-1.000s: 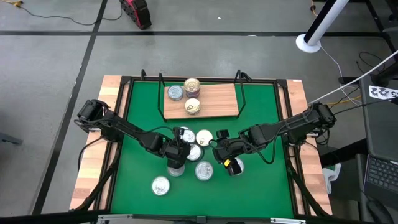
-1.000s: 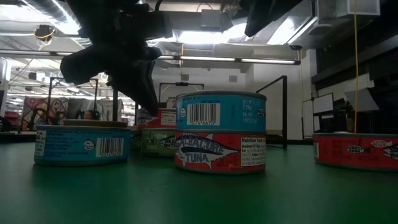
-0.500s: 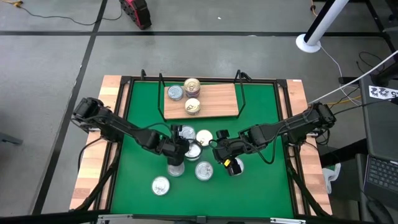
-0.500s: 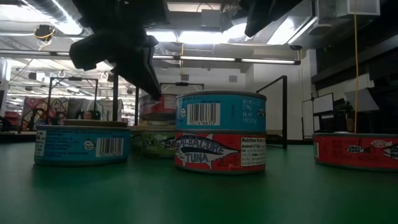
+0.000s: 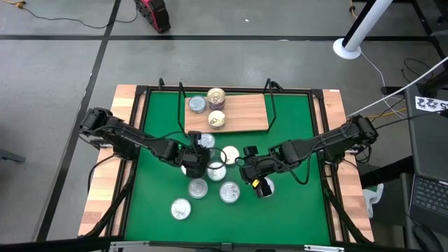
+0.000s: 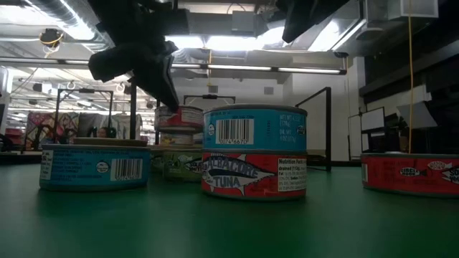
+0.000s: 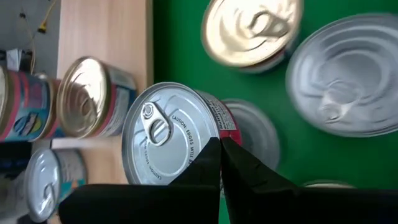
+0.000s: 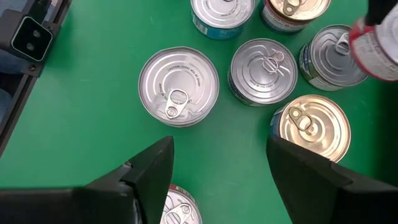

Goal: Stack canned seafood by type on shelf
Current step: Put the red tuna can on the shelf

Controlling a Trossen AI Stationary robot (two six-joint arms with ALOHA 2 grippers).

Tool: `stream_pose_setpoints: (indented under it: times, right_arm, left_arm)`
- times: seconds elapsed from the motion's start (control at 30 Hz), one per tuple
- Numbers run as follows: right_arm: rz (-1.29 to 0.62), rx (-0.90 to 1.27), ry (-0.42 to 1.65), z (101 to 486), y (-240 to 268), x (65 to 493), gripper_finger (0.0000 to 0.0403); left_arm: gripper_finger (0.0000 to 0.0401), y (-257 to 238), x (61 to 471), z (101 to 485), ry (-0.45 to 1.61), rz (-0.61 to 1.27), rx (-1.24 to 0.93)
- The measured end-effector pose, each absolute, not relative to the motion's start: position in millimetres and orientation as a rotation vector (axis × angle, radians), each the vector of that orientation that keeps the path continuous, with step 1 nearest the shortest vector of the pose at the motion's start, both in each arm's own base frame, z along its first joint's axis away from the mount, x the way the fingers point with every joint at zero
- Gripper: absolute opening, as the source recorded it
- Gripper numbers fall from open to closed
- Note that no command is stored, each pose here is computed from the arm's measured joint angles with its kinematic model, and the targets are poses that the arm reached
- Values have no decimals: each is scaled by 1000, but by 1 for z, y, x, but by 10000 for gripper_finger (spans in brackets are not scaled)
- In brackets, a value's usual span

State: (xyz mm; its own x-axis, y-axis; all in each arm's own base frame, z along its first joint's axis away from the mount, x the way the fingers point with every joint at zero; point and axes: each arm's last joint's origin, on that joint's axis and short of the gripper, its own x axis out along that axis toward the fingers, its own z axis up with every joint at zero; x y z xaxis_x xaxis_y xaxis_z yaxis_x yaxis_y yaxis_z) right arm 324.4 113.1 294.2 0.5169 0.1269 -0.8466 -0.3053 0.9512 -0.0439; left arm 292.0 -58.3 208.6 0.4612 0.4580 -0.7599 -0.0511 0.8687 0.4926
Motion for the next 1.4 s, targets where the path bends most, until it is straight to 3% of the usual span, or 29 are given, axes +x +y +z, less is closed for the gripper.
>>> stream_pose_setpoints:
  times: [0.57,0.97,1.4]
  right_arm:
    - [265,-202,991,294,113,325,255]
    - [265,-202,991,294,113,325,255]
    - [265,-202,992,294,113,325,255]
  left_arm:
    - [0,4,293,207,1165,484,370]
    - [0,32,292,206,1199,495,284]
    - [38,45,290,206,1205,531,252]
